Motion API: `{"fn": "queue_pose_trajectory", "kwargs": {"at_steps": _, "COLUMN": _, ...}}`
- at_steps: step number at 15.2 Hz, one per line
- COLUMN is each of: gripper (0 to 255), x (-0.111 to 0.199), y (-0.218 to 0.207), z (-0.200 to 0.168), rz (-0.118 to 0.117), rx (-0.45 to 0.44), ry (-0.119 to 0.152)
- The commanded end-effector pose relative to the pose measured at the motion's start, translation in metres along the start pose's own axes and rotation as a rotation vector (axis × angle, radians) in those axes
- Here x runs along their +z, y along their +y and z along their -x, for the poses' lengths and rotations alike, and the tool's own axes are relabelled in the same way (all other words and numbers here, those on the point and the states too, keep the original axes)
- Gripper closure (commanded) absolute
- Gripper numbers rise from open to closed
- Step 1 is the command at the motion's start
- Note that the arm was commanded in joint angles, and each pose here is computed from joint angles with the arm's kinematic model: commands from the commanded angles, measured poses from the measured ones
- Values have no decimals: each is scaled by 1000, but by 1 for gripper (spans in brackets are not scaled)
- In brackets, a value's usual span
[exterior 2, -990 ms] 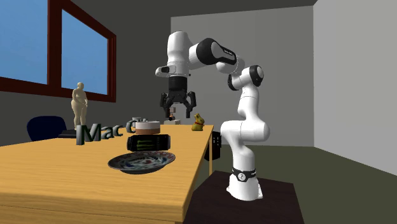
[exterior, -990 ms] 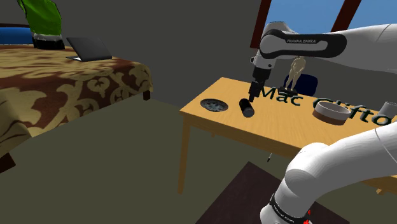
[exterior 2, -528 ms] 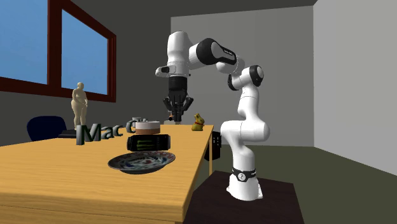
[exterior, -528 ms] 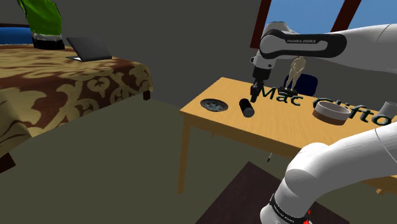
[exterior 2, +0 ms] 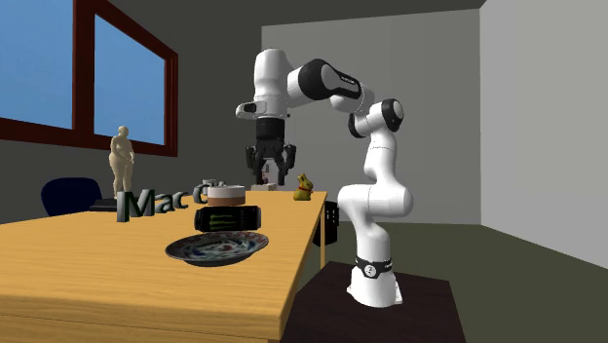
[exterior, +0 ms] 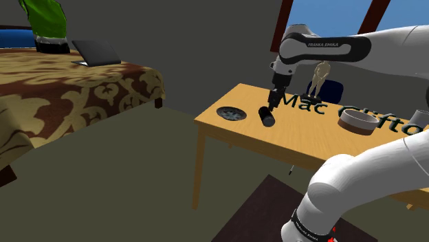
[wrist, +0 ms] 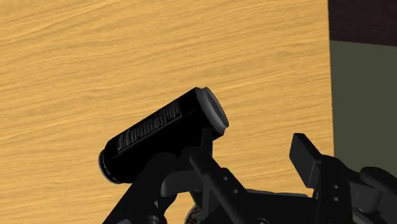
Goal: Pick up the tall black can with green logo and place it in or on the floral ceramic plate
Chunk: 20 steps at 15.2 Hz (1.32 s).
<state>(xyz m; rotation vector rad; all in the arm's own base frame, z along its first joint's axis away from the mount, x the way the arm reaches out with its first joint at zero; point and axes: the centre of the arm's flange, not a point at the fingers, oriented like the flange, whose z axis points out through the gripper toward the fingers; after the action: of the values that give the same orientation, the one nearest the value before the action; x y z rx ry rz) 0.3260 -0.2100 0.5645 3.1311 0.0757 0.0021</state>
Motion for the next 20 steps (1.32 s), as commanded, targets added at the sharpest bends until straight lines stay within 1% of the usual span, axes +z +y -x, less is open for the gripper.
{"fn": "queue_pose_trajectory", "kwargs": {"at_steps": 1, "gripper": 0, "x": 9, "y": 13, "z": -12, "rz": -2, "rx": 127, "ry": 3}}
{"fn": "queue_pose_trajectory", "kwargs": {"at_steps": 5, "gripper": 0, "x": 33, "y": 54, "z": -35, "rz": -10, "rx": 452, "ry": 11}}
{"fn": "queue_pose_trajectory", "kwargs": {"at_steps": 8, "gripper": 0, "x": 51, "y": 88, "z": -43, "rz": -15, "rx": 696, "ry": 16}}
{"fn": "queue_pose_trajectory", "kwargs": {"at_steps": 9, "gripper": 0, "x": 55, "y": 95, "z": -44, "rz": -16, "rx": 749, "ry": 18}}
{"fn": "queue_pose_trajectory", "kwargs": {"at_steps": 16, "gripper": 0, "x": 91, "y": 95, "z": -45, "rz": -16, "rx": 749, "ry": 18}}
{"fn": "queue_pose_trajectory", "kwargs": {"at_steps": 20, "gripper": 0, "x": 95, "y": 95, "z": -45, "rz": -16, "rx": 749, "ry": 18}}
